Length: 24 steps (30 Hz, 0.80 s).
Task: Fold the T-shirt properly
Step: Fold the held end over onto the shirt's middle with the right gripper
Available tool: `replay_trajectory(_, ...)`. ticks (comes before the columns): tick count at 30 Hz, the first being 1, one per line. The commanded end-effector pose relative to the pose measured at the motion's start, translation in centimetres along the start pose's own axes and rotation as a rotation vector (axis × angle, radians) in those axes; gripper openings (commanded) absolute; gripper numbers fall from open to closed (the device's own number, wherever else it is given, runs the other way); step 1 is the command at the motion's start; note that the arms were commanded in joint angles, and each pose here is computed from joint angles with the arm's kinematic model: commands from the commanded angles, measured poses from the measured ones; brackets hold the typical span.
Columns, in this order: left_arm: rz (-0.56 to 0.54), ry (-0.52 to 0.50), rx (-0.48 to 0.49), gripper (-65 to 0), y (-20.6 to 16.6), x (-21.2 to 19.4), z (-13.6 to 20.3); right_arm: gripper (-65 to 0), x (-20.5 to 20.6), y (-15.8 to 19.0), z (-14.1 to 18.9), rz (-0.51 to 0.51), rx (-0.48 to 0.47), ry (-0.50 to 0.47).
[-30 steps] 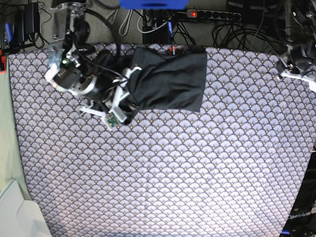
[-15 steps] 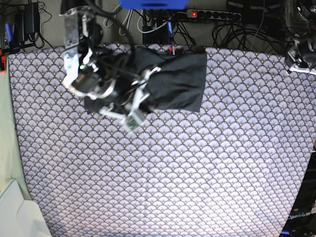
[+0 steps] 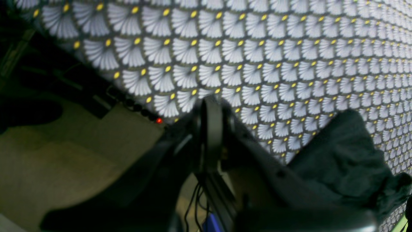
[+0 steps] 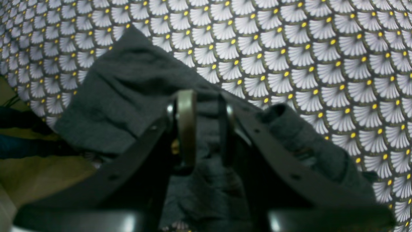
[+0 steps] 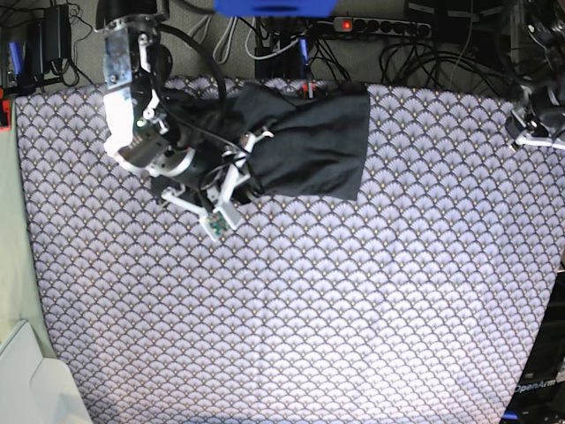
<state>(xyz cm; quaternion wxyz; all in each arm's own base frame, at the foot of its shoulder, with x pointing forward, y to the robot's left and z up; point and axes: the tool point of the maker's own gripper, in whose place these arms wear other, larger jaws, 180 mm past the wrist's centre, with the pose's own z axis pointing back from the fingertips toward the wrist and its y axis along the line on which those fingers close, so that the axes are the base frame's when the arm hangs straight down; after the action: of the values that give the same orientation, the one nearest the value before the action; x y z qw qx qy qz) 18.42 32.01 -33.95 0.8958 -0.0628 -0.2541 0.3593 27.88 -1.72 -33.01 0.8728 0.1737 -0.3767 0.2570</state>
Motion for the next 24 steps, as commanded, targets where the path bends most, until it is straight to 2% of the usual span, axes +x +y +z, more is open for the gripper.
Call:
replay_trajectory(1, 0.005, -0.019, -0.014, -65.0, -0.4, 0.8, 0.6, -54.4, 1.3, -0.2, 0.4, 0.009, -0.001, -0.048)
replay_trajectory(12, 0.005, -0.028, -0.015, -65.0, -0.4, 1.0, 0.6, -53.8, 0.4, -1.4, 0.7, 0.012, -0.031, -0.015)
replay_trajectory(18, 0.006, -0.042, -0.028, -65.0, -0.9, 1.5, 0.6, -48.3, -2.6, -4.4, -0.9, -0.302, -0.183, 0.064)
replay_trajectory(20, 0.005, -0.045, -0.028, -65.0, -0.9, 1.6, 0.6, -47.4, -3.1, -4.3, -1.2, -0.331, -0.192, 0.082)
replay_trajectory(24, 0.003, -0.060, -0.038, -65.0, -1.3, 2.2, 0.7, -44.0, -3.2, -3.5, -1.3, -0.322, -0.176, 0.085)
